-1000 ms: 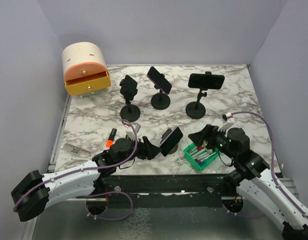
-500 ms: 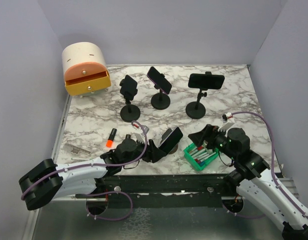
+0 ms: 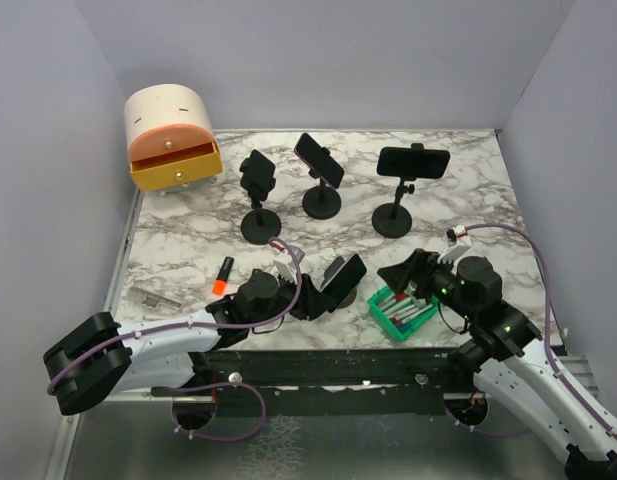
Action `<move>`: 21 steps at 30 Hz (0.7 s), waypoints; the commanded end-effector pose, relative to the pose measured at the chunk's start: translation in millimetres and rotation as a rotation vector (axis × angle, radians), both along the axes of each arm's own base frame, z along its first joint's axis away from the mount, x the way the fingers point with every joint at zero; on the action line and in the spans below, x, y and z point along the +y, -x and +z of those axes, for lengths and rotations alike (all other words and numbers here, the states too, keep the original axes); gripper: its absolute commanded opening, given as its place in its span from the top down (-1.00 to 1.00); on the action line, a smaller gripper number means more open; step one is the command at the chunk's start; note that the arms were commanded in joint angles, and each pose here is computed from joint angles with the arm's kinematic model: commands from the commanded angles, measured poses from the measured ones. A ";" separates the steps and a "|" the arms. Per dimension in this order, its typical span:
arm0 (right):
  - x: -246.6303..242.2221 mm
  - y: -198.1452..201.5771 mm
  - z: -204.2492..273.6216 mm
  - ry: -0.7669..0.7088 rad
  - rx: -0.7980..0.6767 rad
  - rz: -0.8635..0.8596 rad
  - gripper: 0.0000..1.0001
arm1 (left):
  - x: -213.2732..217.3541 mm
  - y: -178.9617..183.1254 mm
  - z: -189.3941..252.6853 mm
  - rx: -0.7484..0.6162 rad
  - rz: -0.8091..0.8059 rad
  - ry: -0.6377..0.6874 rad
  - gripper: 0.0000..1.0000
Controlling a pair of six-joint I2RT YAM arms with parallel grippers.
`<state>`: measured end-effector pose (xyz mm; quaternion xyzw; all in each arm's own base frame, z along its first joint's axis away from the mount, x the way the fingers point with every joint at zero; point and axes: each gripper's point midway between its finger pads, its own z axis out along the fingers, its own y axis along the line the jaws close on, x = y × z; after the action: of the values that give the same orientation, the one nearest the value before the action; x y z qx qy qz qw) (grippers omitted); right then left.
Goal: Remove the phone from the phone stand
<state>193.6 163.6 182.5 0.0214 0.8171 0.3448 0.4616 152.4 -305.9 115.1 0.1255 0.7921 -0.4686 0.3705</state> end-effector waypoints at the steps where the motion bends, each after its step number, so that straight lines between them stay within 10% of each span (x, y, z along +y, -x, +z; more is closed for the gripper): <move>1: -2.0 0.7 6.0 0.005 -0.017 -0.003 -0.85 | -9.9 -3.6 15.0 -0.055 -0.027 0.017 0.17; 21: -1.3 0.2 7.5 0.003 -0.016 -0.002 -0.85 | -6.0 1.8 13.6 -0.059 -0.043 0.020 0.82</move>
<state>193.5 163.5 182.3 0.0214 0.8173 0.3446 0.4613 155.0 -308.5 112.5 0.1397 0.7943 -0.4582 0.3737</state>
